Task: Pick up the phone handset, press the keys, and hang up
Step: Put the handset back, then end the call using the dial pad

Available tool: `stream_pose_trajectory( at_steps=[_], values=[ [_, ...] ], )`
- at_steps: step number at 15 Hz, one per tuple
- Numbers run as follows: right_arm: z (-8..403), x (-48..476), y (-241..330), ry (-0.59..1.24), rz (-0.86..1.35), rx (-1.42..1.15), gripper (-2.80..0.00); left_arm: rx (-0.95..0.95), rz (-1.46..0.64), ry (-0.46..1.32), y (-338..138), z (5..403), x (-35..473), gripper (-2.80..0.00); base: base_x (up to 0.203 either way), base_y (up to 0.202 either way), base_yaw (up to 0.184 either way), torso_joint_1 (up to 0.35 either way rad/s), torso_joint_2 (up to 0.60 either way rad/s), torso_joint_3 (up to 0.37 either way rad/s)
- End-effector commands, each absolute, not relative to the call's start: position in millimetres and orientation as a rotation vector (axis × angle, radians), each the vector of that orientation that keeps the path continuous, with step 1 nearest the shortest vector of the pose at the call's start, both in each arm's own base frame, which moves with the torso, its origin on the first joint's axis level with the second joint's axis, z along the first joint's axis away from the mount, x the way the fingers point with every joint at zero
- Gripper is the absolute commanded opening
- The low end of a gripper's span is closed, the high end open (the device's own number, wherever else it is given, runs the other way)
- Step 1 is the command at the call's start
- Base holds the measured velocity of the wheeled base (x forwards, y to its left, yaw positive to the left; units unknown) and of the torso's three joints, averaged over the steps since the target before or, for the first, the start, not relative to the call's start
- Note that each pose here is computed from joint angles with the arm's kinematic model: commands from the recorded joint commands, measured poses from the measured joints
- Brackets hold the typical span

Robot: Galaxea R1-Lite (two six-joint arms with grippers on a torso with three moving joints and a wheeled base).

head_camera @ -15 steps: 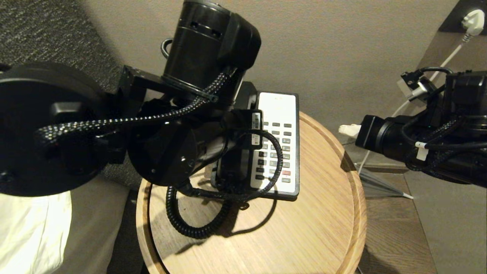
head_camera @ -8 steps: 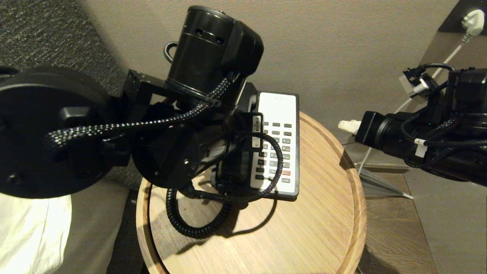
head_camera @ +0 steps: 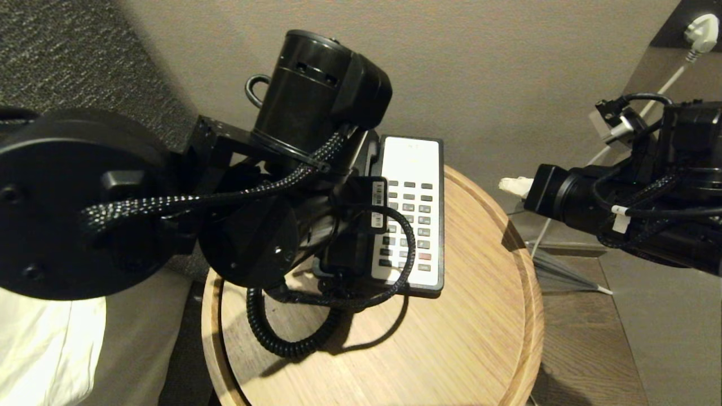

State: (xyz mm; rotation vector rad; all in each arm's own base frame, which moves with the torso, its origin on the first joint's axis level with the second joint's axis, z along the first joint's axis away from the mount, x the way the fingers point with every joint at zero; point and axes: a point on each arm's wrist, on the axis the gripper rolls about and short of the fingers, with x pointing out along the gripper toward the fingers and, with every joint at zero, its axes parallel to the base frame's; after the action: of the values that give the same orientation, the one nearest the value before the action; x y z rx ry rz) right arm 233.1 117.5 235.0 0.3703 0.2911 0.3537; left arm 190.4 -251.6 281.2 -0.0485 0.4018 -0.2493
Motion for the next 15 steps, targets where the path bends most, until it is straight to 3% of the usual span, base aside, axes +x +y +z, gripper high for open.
stream_pose_trajectory(
  at_steps=[1,5,9,10,15],
  values=[
    [235,233,118,0.29,0.353,0.373,-2.8,-0.058,-0.244,0.393,-250,284,190,0.0,0.0,0.0,0.0,0.0,0.0,0.0],
    [234,232,118,0.294,0.356,0.371,-2.8,-0.107,-0.256,0.342,-241,306,184,0.0,0.0,0.0,0.0,0.0,0.0,0.0],
    [245,225,130,0.27,0.424,0.375,-2.8,-0.219,-0.278,0.258,-201,345,163,0.0,0.0,0.0,0.0,0.0,0.0,0.0],
    [248,222,134,0.266,0.453,0.377,-2.8,-0.258,-0.282,0.241,-187,352,156,-2.8,0.0,0.0,0.0,0.0,0.0,0.0],
    [264,184,153,0.245,0.62,0.376,-2.8,-0.432,-0.325,0.147,-95,370,96,-2.8,0.0,0.0,0.0,0.0,0.0,0.0]
  ],
)
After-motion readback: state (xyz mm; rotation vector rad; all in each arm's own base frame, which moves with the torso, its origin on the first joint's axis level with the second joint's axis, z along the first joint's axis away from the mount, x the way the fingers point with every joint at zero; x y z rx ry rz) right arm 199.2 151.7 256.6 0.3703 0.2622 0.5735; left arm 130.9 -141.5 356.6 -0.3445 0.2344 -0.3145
